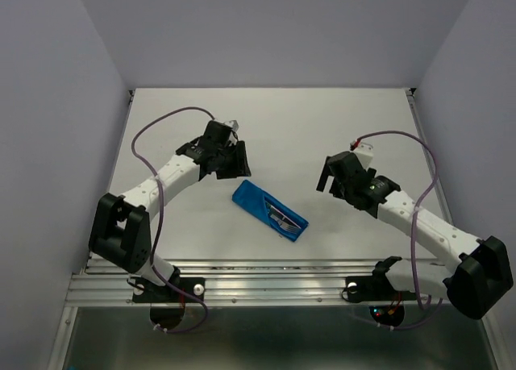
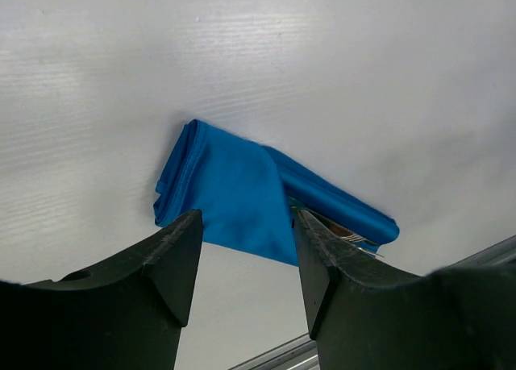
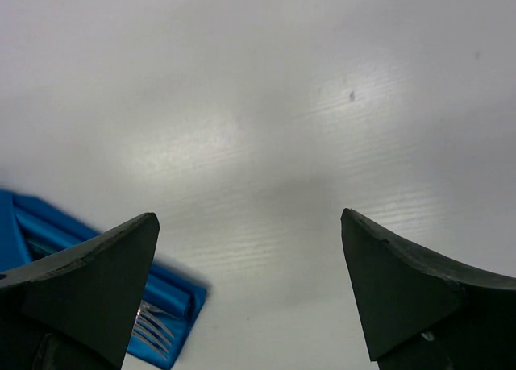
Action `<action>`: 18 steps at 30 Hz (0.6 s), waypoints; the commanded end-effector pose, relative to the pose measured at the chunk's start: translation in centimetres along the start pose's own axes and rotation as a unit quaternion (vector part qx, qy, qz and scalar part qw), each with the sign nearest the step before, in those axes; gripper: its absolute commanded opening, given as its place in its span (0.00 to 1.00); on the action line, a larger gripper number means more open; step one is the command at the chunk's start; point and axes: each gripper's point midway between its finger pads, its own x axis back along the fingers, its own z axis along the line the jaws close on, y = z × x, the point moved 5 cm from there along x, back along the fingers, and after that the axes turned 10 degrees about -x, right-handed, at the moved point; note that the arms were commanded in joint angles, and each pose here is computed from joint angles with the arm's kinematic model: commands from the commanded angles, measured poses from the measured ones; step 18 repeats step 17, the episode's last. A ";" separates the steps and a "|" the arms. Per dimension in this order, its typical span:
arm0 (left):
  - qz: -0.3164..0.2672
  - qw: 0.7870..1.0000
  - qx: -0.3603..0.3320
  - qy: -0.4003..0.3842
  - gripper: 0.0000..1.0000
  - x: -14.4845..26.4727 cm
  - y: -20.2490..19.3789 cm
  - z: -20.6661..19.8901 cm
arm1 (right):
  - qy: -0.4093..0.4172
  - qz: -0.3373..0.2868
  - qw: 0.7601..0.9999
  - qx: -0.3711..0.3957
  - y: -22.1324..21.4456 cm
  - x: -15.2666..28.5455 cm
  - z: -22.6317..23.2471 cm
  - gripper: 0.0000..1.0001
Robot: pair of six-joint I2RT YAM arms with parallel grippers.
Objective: Fold the napkin into a case and place the utensils inside
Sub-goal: Reset both arms
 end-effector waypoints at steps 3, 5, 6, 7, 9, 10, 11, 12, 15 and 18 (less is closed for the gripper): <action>-0.151 0.987 -0.037 -0.035 0.60 7.5 6.5 -2.8 | -0.009 -0.209 0.977 -0.041 10.6 4.2 2.5 1.00; -0.186 0.981 -0.046 -0.038 0.60 9.5 7.7 -3.3 | -0.008 -0.240 0.969 -0.052 12.8 5.8 3.0 1.00; -0.202 0.977 -0.048 -0.039 0.60 10.2 8.3 -3.5 | -0.015 -0.253 0.966 -0.049 13.6 6.3 3.0 1.00; -0.214 0.975 -0.053 -0.041 0.60 10.9 8.7 -3.7 | -0.014 -0.263 0.963 -0.053 14.2 7.0 3.0 1.00; -0.250 0.966 -0.056 -0.042 0.60 12.9 9.8 -4.1 | -0.014 -0.281 0.958 -0.059 15.3 8.2 2.9 1.00; -0.261 0.963 -0.057 -0.042 0.60 13.5 10.1 -4.2 | -0.014 -0.287 0.956 -0.062 15.6 8.6 2.7 1.00; -0.280 0.957 -0.059 -0.040 0.60 14.7 10.6 -4.4 | -0.009 -0.293 0.954 -0.068 16.0 9.3 2.5 1.00; -0.293 0.954 -0.060 -0.041 0.60 15.4 10.9 -4.5 | -0.011 -0.298 0.952 -0.067 16.2 9.6 2.3 1.00; -0.334 0.940 -0.058 -0.038 0.60 17.9 11.8 -4.7 | -0.010 -0.304 0.950 -0.066 16.2 10.2 1.7 1.00; -0.359 0.931 -0.055 -0.033 0.61 19.5 12.0 -4.7 | -0.008 -0.305 0.950 -0.067 16.2 10.4 1.4 1.00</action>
